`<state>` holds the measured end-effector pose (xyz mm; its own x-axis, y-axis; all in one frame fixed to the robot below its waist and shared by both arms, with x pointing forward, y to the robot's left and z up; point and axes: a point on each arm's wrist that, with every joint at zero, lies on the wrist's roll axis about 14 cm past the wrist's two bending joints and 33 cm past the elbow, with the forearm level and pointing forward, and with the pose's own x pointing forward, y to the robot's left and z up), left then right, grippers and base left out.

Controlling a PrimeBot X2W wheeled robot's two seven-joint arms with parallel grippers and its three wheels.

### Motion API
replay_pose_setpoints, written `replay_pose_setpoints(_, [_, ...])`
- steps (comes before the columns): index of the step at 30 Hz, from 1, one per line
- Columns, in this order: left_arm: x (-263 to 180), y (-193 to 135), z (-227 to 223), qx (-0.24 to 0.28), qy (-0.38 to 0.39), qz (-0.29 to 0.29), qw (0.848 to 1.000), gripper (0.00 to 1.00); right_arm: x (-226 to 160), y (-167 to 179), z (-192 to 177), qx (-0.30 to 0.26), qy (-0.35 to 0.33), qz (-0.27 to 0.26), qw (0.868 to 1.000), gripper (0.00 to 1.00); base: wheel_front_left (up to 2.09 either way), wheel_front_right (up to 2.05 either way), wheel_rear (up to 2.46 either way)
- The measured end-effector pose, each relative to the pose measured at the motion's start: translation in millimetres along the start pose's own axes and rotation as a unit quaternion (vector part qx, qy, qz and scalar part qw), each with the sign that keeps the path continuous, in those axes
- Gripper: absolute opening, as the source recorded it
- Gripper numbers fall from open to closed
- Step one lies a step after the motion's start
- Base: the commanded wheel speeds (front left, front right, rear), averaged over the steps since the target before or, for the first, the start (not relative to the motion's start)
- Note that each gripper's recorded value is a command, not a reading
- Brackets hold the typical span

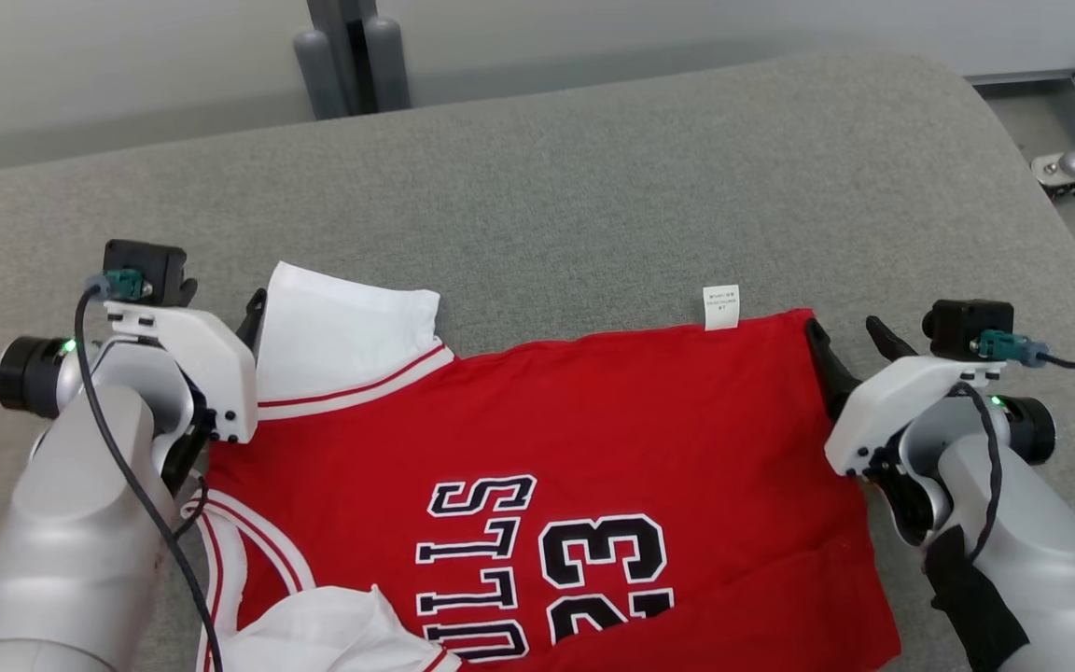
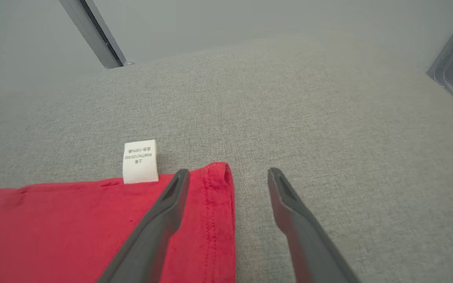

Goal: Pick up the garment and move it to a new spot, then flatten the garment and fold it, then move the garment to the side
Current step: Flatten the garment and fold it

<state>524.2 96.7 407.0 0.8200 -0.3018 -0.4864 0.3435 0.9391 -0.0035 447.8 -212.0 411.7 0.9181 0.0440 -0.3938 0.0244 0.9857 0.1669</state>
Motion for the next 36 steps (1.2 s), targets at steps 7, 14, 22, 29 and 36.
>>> replay_pose_setpoints(7, [23,-7,-8,0.029,0.059,-0.032,0.997,1.00,17,2,-11,0.019,0.036,-0.003,0.999,1.00,0.00,0.00,0.00])
replay_pose_setpoints(14, [34,2,-6,0.044,0.080,-0.039,0.995,1.00,23,1,-20,0.019,0.054,-0.003,0.998,1.00,0.00,0.00,0.00])
replay_pose_setpoints(22, [40,-7,-7,0.042,0.091,-0.061,0.993,1.00,23,2,-29,0.031,0.065,-0.004,0.997,1.00,0.00,0.00,0.00])
replay_pose_setpoints(29, [44,-11,-8,0.039,0.102,-0.076,0.991,1.00,33,4,-27,0.034,0.064,-0.001,0.997,1.00,0.00,0.00,0.00])
replay_pose_setpoints(36, [46,-10,-16,0.043,0.119,-0.087,0.988,1.00,42,10,-26,0.032,0.065,0.006,0.997,0.29,0.00,0.00,0.00])
